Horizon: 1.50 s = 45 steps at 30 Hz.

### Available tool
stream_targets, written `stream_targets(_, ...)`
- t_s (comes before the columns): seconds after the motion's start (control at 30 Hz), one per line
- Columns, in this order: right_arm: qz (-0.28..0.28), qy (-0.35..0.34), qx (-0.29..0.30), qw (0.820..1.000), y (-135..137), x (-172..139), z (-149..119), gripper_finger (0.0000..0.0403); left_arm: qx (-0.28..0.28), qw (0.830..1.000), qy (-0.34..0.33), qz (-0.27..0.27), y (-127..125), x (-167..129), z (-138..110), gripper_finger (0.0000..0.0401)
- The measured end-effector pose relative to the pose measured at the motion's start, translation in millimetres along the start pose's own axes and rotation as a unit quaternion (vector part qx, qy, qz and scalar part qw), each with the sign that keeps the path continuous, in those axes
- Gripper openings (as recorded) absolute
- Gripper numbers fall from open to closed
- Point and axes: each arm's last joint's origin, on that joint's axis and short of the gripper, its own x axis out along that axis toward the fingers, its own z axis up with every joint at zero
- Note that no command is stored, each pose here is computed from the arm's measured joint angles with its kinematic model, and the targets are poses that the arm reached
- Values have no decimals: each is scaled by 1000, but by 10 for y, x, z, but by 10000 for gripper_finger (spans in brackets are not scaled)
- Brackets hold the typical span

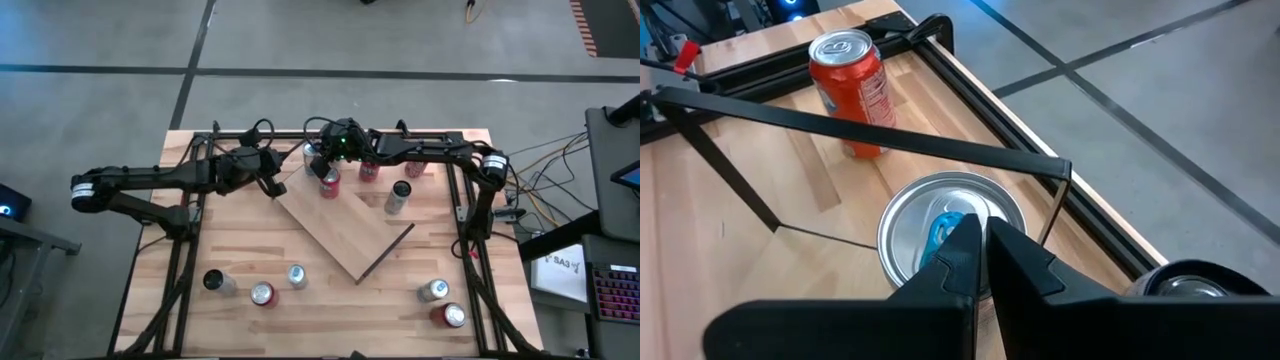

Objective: Place canned beverage on shelf
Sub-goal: Put the center blue soda can on the shelf

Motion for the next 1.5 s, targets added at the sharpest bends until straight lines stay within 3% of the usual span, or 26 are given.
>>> stream_targets(0.6,6,-13,0,1000,28,-43,40,13,0,1000,0,0,0,0,0,0)
stream_targets(1.0,35,-29,-12,999,243,-58,42,13,0,1000,0,0,0,0,0,0)
stream_targets(1.5,31,-12,-16,999,238,13,-27,13,0,1000,0,0,0,0,1,0)
